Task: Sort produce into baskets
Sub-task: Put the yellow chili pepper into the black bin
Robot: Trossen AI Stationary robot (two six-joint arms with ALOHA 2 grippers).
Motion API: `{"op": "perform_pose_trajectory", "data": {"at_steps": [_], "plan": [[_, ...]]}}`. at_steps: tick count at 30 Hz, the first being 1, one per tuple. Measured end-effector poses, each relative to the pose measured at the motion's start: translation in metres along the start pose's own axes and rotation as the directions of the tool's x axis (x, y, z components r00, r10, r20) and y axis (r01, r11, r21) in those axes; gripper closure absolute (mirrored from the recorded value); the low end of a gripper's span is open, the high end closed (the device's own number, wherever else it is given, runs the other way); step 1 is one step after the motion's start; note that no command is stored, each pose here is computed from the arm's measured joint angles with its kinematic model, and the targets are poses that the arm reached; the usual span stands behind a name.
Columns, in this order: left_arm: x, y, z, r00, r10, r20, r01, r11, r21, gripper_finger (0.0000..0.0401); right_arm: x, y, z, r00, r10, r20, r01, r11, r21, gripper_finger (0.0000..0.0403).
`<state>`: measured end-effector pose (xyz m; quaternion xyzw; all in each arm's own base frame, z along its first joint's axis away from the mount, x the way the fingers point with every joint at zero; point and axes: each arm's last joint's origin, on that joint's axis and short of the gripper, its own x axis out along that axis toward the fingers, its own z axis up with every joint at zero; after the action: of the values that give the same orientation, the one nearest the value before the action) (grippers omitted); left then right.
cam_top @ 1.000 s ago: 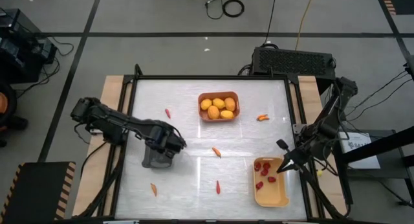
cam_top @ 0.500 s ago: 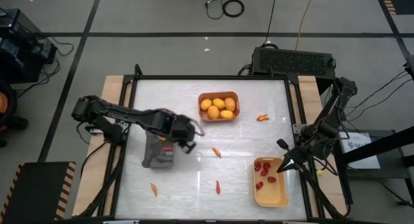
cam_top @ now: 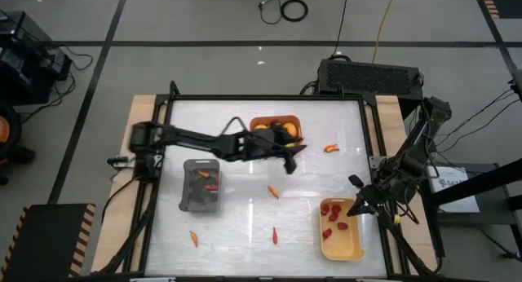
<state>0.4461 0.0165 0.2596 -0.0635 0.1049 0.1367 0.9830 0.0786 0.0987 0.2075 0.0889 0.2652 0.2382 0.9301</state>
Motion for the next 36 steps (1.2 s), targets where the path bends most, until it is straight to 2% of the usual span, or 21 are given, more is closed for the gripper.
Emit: {"op": "perform_pose_trajectory", "data": {"at_steps": [8, 12, 15, 18, 20, 24, 29, 36], "plan": [[0.097, 0.013, -0.029, 0.999, 0.053, 0.003, -0.053, 0.999, 0.001, 0.0273, 0.004, 0.0, 0.0, 0.998, -0.066, 0.022, 0.066, 0.998, -0.001, 0.0399], [0.128, 0.017, -0.038, 0.995, 0.079, -0.059, -0.078, 0.997, 0.03, 0.0273, 0.005, 0.0, 0.0, 0.997, -0.07, 0.019, 0.07, 0.997, 0.018, 0.0399], [0.149, 0.018, -0.05, 0.993, 0.041, -0.109, -0.038, 0.999, 0.034, 0.0269, 0.005, 0.0, 0.0, 0.997, -0.073, 0.017, 0.073, 0.997, 0.022, 0.0399], [0.162, 0.014, -0.057, 0.993, 0.035, -0.116, -0.03, 0.999, 0.043, 0.0248, 0.005, -0.001, 0.0, 0.995, -0.094, 0.026, 0.094, 0.995, 0.019, 0.0399], [0.168, 0.009, -0.058, 0.994, 0.044, -0.096, -0.035, 0.996, 0.085, 0.0228, 0.005, -0.001, 0.0, 0.994, -0.101, 0.03, 0.101, 0.995, 0.019, 0.0399], [0.175, 0.007, -0.068, 0.982, 0.151, -0.114, -0.135, 0.981, 0.137, 0.0198, 0.005, -0.002, 0.0, 0.992, -0.118, 0.04, 0.117, 0.993, 0.018, 0.0399], [0.179, 0.016, -0.082, 0.968, 0.184, -0.169, -0.157, 0.974, 0.164, 0.0191, 0.005, -0.002, 0.001, 0.991, -0.129, 0.045, 0.128, 0.992, 0.013, 0.0399], [0.184, 0.015, -0.104, 0.96, 0.182, -0.211, -0.119, 0.952, 0.282, 0.0191, 0.005, -0.004, 0.001, 0.984, -0.165, 0.064, 0.164, 0.986, 0.018, 0.0399]]}}
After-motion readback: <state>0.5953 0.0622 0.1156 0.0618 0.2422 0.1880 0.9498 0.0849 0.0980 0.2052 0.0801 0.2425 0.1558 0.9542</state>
